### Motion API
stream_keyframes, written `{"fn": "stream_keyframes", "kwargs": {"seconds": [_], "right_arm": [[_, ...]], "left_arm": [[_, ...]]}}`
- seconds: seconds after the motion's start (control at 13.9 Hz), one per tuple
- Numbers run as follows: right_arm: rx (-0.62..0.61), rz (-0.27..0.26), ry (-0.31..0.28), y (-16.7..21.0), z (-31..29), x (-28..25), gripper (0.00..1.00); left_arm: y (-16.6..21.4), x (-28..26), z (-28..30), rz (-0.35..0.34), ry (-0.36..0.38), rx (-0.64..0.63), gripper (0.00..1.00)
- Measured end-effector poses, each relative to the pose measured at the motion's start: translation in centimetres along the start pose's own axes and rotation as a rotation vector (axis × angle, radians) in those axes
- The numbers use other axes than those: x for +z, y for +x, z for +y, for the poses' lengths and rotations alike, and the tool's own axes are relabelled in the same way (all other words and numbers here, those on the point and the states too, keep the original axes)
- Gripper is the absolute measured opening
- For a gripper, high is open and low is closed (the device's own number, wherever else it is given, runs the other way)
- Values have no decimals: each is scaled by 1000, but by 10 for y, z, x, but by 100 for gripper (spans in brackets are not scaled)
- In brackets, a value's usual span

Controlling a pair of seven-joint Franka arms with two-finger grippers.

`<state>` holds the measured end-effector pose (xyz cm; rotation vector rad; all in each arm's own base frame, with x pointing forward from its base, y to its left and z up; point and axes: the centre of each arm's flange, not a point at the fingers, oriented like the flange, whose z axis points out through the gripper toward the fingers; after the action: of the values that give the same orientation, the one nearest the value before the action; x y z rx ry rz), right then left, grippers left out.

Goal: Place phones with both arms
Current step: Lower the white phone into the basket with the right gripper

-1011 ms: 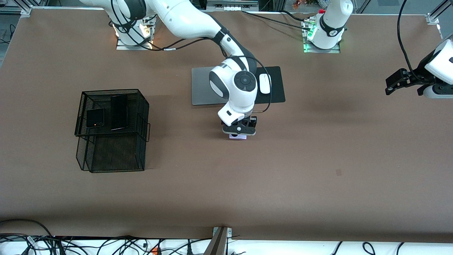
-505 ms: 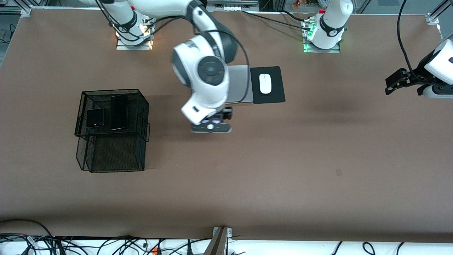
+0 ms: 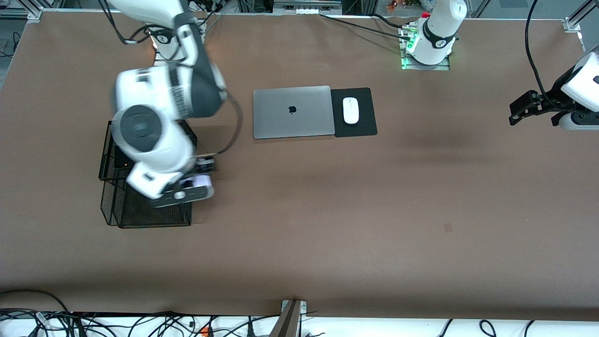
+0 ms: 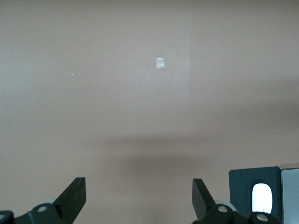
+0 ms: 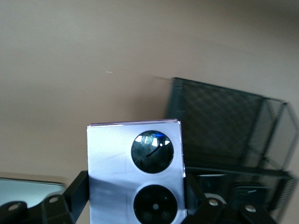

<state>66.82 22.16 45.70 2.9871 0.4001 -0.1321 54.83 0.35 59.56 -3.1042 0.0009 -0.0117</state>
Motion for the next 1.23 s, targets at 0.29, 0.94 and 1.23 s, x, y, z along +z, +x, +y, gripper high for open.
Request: {"fn": "stream_keyframes", "kwargs": {"seconds": [0.29, 0.94, 1.23], "right_arm": [[-96, 55, 51, -21, 136, 34, 85], [108, 113, 148, 2, 161, 170, 85], [181, 83, 139, 5, 145, 190, 85]], "left_arm": [[0, 0, 0, 0, 0, 0, 100], [0, 0, 0, 0, 0, 0, 100], [0, 0, 1, 0, 0, 2, 100]]}}
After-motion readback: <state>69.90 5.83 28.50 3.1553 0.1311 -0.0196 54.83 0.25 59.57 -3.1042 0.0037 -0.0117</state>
